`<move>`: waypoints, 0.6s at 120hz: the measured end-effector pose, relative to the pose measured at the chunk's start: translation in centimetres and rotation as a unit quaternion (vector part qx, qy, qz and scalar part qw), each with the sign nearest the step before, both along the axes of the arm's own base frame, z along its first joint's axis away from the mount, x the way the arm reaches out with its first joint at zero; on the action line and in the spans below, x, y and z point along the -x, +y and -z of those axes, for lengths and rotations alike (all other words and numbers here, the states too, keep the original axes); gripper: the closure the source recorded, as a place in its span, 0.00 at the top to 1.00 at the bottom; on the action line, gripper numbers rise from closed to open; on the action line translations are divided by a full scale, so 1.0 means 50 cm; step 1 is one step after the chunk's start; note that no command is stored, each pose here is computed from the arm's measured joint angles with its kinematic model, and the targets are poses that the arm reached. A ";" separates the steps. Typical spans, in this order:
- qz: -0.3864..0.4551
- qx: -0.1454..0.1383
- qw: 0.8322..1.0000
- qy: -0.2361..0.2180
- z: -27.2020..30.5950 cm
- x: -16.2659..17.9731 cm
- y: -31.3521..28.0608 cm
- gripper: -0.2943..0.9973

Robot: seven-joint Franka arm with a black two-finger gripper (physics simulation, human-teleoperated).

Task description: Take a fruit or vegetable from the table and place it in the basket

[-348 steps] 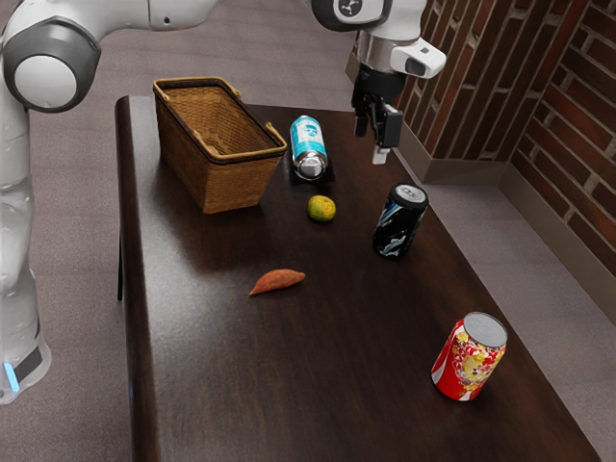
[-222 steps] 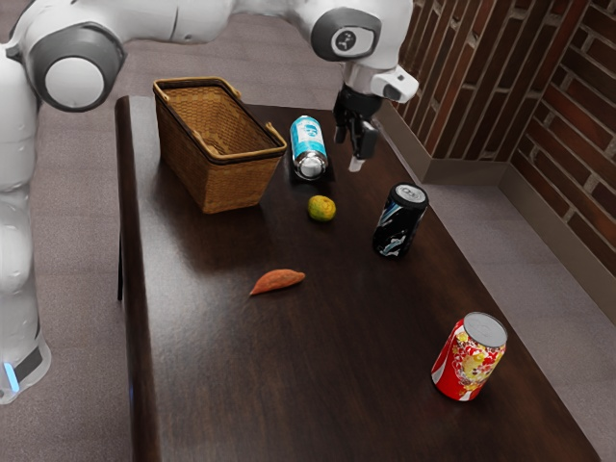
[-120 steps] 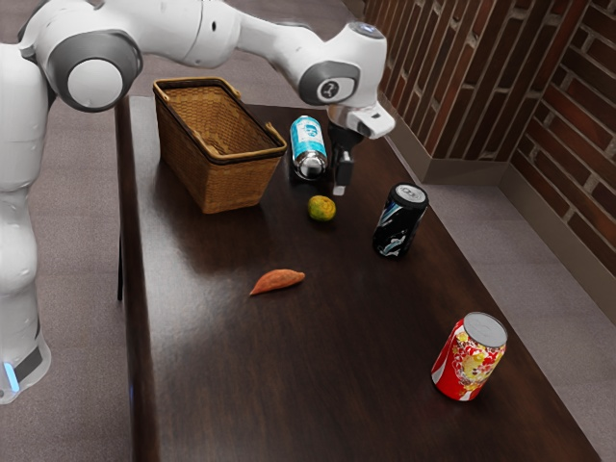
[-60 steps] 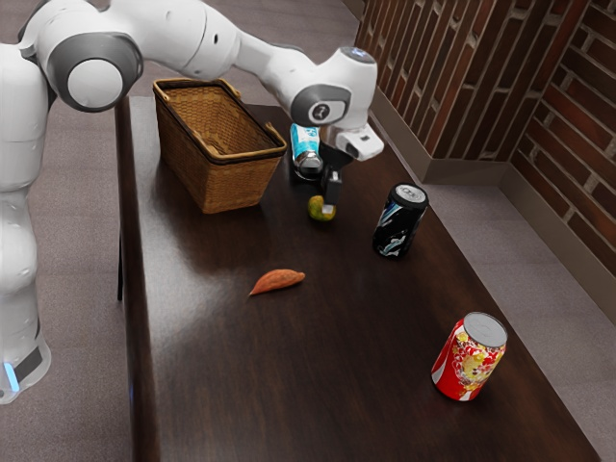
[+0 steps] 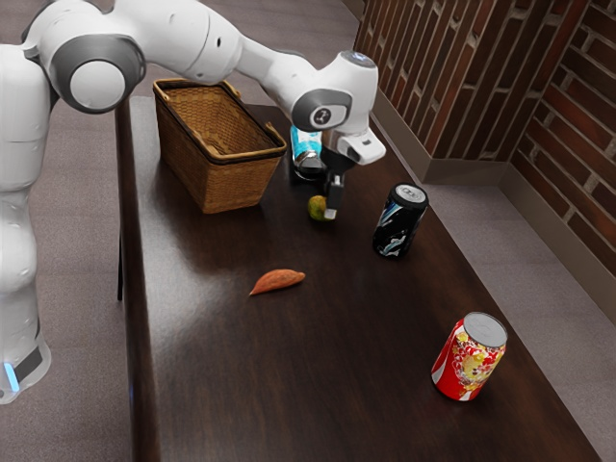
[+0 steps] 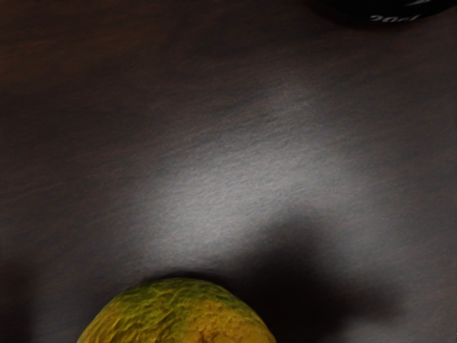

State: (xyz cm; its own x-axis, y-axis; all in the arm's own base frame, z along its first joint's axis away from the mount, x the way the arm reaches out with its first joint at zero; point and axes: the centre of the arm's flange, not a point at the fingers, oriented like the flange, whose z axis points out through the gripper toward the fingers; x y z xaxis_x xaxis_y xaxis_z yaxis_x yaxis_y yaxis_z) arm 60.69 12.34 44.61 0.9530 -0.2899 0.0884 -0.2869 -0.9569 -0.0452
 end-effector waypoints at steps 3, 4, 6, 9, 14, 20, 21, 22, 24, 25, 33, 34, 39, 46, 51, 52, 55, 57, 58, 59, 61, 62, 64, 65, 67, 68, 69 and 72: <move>0.000 0.000 1.000 -0.001 -0.001 0.000 0.002 0.77; -0.001 0.000 1.000 -0.001 -0.002 0.000 0.002 0.77; -0.001 0.000 1.000 -0.001 -0.002 0.000 0.003 0.77; -0.001 0.000 1.000 -0.002 -0.003 0.001 0.005 0.77; -0.002 0.000 1.000 -0.002 -0.003 0.001 0.007 0.77; -0.002 0.000 1.000 -0.002 -0.002 0.001 0.008 0.77; -0.001 0.000 1.000 -0.002 -0.002 0.001 0.008 0.77; -0.002 0.000 1.000 -0.002 -0.002 0.001 0.008 0.77; -0.002 0.001 1.000 -0.002 -0.002 0.001 0.008 0.77; -0.002 0.001 1.000 -0.002 -0.002 0.001 0.009 0.77; -0.003 0.002 1.000 -0.002 -0.001 0.001 0.012 0.77; -0.004 0.002 1.000 -0.002 -0.001 0.001 0.014 0.77; -0.008 0.002 1.000 -0.002 -0.001 0.004 0.025 0.77; -0.012 0.003 1.000 -0.002 -0.001 0.005 0.033 0.77; -0.012 0.004 1.000 0.000 0.005 0.005 0.034 0.77; -0.012 0.004 1.000 0.001 0.006 0.005 0.034 0.77; -0.012 0.004 1.000 0.002 0.008 0.004 0.034 0.77; -0.012 0.005 1.000 0.002 0.010 0.004 0.033 0.77; -0.011 0.005 1.000 0.002 0.011 0.004 0.033 0.77; -0.011 0.005 1.000 0.002 0.012 0.004 0.033 0.77; -0.011 0.005 1.000 0.003 0.015 0.003 0.033 0.77; -0.011 0.005 1.000 0.003 0.017 0.003 0.033 0.77; -0.011 0.005 1.000 0.004 0.020 0.002 0.032 0.77; -0.011 0.006 1.000 0.004 0.021 0.002 0.032 0.77; -0.011 0.006 1.000 0.005 0.024 0.001 0.032 0.77; -0.011 0.006 1.000 0.005 0.025 0.001 0.032 0.77; -0.010 0.006 1.000 0.005 0.027 0.000 0.032 0.77; -0.010 0.007 1.000 0.006 0.032 -0.001 0.032 0.77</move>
